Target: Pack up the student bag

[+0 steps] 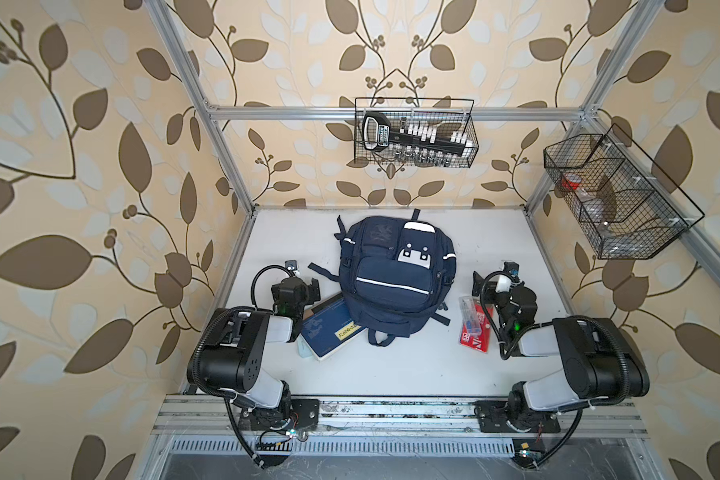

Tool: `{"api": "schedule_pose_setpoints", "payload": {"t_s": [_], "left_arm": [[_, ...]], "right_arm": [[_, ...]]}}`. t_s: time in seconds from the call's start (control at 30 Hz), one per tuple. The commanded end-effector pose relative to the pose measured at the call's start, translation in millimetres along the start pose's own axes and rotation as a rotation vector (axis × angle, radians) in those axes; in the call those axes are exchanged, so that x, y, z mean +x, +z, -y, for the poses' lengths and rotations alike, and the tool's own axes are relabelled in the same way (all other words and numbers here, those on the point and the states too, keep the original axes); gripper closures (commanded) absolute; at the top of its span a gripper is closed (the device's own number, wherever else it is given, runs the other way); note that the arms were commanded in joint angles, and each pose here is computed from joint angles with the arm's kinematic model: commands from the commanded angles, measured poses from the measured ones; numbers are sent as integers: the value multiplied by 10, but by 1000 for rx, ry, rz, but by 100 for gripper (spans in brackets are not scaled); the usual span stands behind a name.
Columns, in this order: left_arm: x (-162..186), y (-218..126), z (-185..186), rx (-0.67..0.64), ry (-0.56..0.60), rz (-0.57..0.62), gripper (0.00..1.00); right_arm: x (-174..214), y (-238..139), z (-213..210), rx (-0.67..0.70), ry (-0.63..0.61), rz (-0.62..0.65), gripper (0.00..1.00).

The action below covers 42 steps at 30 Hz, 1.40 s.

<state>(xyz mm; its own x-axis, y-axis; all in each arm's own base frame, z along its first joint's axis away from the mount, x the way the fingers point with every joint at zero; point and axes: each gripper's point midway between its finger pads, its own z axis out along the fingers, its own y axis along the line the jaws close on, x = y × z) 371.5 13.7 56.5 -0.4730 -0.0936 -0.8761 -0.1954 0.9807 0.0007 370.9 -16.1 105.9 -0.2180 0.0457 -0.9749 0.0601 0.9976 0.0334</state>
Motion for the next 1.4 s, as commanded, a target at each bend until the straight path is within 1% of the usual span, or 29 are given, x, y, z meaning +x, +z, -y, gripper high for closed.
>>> {"api": "schedule_pose_setpoints", "payload": {"t_s": [0.0,0.6,0.63,0.67,0.7,0.73,0.77,0.8,0.83,0.87,0.9,0.93,0.97,1.0,1.03,1.07,1.1,1.13,1.17,1.23,1.3,1.37], "left_arm": [[-236,-14,-3,7,-6,68,1],[-233,-13,8,10,-6,59,1],[-242,-29,7,11,-4,64,1],[-404,-54,31,13,13,107,1],[-540,-72,58,3,27,65,1],[-732,-99,40,-36,16,-18,1],[-952,-157,-82,-125,-64,-28,1],[-1122,-241,-97,-141,-148,-49,1],[-1270,-342,-3,-91,-236,-73,1],[-1356,-459,129,-21,-334,-112,1],[-1363,-554,251,31,-424,-162,1],[-1263,-652,432,91,-508,-243,1],[-1114,-761,628,135,-551,-318,1],[-957,-873,796,158,-554,-374,1],[-754,-1015,1007,194,-528,-428,1],[-564,-1159,1191,235,-504,-471,1],[-403,-1286,1322,266,-497,-511,1],[-236,-1413,1460,307,-500,-550,1],[-85,-1521,1556,338,-508,-584,1],[97,-1639,1714,384,-537,-638,1],[160,-1669,1851,425,-557,-680,1],[110,-1635,1997,465,-558,-695,1]], "right_arm": [[-90,10,-35,-22,-13,27,0],[-89,8,-32,-22,-11,26,0],[-196,20,22,22,-2,59,0],[-325,76,99,106,8,36,0],[-372,131,159,178,15,-52,0],[-563,171,162,223,55,-111,0],[-766,171,132,247,167,-164,0],[-879,141,53,228,244,-228,0],[-975,112,-123,147,303,-282,0],[-997,73,-268,74,379,-304,0],[-928,27,-294,68,464,-320,0],[-771,-30,-258,96,577,-343,0],[-600,-78,-291,44,682,-399,0],[-504,-107,-350,-18,744,-439,0],[-338,-174,-400,-34,766,-517,1],[-166,-284,-493,-26,728,-612,3],[-82,-370,-566,-15,665,-661,4],[-6,-495,-693,-10,566,-717,6],[45,-629,-802,-13,476,-759,9],[66,-845,-974,-47,355,-788,11],[58,-1002,-1122,-113,308,-805,12],[52,-1083,-1203,-157,312,-846,13]]}}
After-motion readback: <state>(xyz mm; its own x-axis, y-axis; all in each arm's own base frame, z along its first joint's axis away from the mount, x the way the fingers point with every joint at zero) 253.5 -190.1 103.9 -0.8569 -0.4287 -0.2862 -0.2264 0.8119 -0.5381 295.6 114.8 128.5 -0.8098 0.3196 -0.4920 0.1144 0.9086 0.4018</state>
